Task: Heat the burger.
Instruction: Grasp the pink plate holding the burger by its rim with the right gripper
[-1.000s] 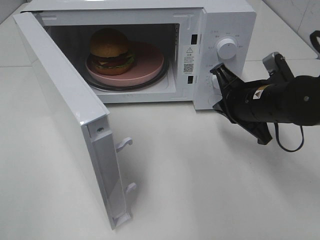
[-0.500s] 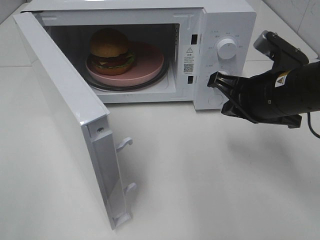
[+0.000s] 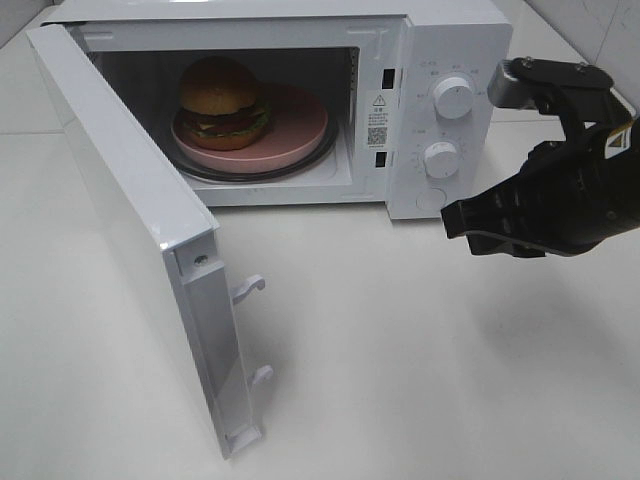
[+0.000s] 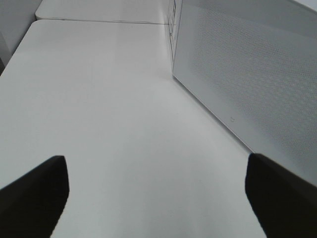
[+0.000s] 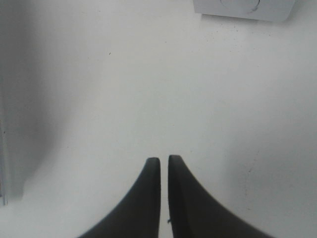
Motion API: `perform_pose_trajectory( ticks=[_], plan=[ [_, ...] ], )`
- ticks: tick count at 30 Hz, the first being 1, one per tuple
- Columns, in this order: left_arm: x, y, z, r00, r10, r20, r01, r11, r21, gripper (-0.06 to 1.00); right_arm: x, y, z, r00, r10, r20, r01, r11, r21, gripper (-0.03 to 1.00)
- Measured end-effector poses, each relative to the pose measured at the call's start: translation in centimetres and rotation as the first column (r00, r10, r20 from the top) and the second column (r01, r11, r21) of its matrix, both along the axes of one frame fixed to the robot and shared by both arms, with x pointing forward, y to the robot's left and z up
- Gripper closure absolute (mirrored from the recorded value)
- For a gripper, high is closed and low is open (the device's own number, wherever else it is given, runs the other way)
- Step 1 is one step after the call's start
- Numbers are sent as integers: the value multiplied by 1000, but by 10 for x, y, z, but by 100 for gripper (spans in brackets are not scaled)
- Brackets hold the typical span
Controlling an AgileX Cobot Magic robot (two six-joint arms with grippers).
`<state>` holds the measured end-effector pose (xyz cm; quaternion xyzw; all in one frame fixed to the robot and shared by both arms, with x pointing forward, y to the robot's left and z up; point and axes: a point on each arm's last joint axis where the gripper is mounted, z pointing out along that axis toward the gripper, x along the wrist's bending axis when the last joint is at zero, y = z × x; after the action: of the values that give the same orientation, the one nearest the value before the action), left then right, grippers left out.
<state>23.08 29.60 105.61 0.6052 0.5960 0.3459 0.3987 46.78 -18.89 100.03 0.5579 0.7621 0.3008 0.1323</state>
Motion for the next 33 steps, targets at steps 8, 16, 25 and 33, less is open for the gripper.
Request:
perform_pose_trajectory(
  ticks=[8, 16, 25, 33],
  plan=[
    [0, 0, 0, 1000, 0, 0, 0, 1000, 0, 6, -1, -1, 15, 978, 209, -2, -206, 965, -164, 90],
    [0, 0, 0, 1000, 0, 0, 0, 1000, 0, 6, -2, -7, 17, 846, 531, -39, -493, 752, -437, 88],
    [0, 0, 0, 1000, 0, 0, 0, 1000, 0, 6, 0, -9, 17, 592, 797, -119, -654, 389, -648, 84],
    [0, 0, 0, 1000, 0, 0, 0, 1000, 0, 6, 3, -12, 19, 538, 830, -145, -637, 288, -716, 47]
  ],
)
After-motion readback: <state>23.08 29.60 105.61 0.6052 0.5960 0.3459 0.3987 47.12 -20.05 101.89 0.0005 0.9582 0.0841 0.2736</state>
